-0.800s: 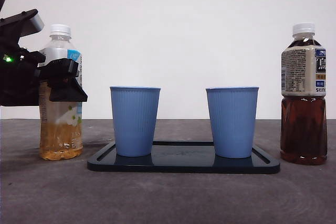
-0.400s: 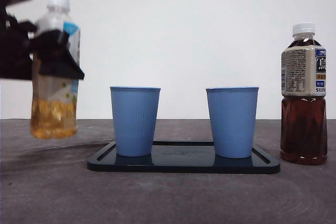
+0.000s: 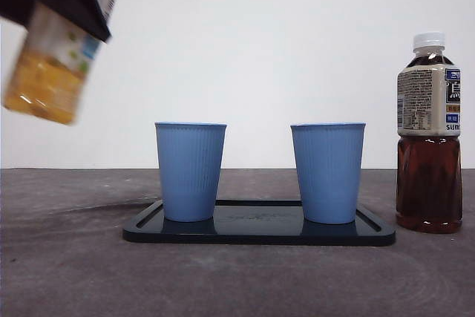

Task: Pour the drink into the cup

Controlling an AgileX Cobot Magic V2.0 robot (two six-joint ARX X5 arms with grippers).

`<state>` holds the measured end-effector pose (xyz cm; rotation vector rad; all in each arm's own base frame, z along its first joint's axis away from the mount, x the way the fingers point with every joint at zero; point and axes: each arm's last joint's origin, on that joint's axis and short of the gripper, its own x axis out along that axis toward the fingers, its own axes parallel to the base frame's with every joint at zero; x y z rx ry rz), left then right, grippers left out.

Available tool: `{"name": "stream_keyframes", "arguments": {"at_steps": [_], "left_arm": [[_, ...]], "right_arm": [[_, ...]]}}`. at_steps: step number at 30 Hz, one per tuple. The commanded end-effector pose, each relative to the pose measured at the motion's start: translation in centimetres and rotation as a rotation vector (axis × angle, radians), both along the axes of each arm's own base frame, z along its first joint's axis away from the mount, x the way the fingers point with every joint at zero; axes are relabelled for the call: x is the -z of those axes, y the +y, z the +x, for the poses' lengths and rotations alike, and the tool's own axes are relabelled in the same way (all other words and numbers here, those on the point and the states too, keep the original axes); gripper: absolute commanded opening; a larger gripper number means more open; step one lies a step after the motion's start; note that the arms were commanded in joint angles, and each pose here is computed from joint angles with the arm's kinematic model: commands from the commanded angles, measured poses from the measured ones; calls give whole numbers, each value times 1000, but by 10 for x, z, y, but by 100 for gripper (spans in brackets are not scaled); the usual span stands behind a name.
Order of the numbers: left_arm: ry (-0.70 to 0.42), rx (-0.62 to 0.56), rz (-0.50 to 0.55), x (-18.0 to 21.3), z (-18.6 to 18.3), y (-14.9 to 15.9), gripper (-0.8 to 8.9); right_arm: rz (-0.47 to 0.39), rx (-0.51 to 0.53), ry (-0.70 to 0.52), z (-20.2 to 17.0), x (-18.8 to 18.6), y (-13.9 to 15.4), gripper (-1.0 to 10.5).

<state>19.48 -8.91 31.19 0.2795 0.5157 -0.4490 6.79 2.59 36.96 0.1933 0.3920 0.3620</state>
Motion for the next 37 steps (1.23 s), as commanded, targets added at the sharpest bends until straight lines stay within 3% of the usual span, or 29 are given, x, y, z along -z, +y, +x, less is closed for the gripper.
{"name": "stream_keyframes", "arguments": {"at_steps": [1, 11, 22, 37], "left_arm": [[-20, 12, 166, -27, -2, -1, 276], [71, -85, 502, -55, 8, -27, 276], [202, -83, 941, -19, 36, -80, 276], [151, -101, 1237, 24, 45, -123, 279]], "right_arm": [[10, -6, -21, -1, -6, 0, 491], [17, -6, -40, 0, -8, 0, 491], [-12, 16, -51, 0, -8, 0, 491], [-12, 15, -50, 0, -8, 0, 491]]}}
